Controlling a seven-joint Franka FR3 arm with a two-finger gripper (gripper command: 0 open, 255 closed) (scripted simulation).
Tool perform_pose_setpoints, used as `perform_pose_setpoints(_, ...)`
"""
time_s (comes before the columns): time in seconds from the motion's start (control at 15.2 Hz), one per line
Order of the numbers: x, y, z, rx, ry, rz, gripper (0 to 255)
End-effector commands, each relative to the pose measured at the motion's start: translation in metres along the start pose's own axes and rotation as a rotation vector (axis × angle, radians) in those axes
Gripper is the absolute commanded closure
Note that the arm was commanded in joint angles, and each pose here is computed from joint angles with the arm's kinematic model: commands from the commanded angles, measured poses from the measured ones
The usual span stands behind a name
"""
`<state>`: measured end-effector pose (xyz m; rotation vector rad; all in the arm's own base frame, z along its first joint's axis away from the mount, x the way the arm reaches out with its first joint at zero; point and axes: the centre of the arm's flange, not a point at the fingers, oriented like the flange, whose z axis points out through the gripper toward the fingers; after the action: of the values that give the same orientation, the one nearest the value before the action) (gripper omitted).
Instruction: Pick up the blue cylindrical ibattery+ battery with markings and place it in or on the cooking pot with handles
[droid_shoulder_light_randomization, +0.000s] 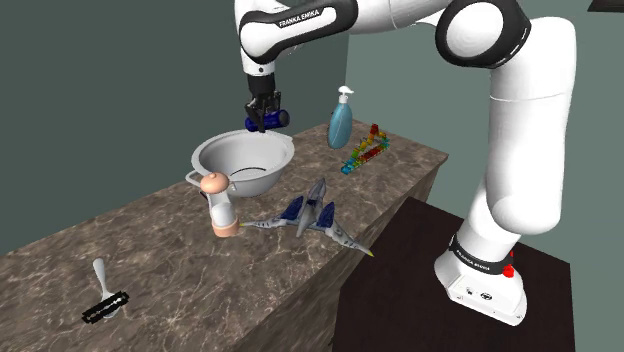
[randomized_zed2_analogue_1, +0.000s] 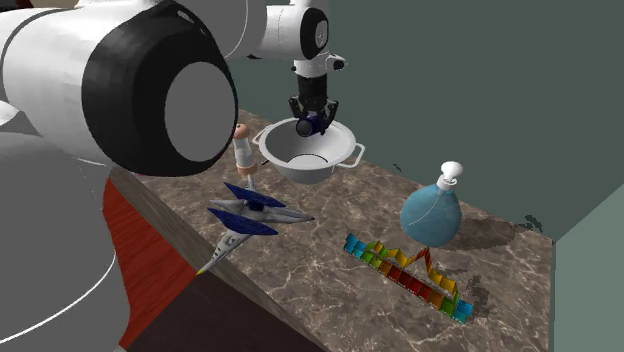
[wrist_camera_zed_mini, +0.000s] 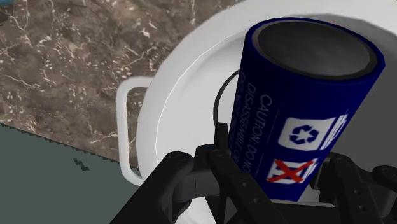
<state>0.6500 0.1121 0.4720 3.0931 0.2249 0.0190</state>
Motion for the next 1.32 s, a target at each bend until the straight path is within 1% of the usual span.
perform_pose_setpoints(0.0,0.019,-0.016,0.001,0.000,0.001,0.001,255)
perform_pose_setpoints(0.26,0.058,-0.050,0.000,0.000,0.001,0.001,255)
perform_pose_setpoints(1.06,0.058,-0.053,0.066,0.000,0.001,0.001,255)
perform_pose_setpoints(1.25,0.058,-0.053,0.066,0.000,0.001,0.001,255)
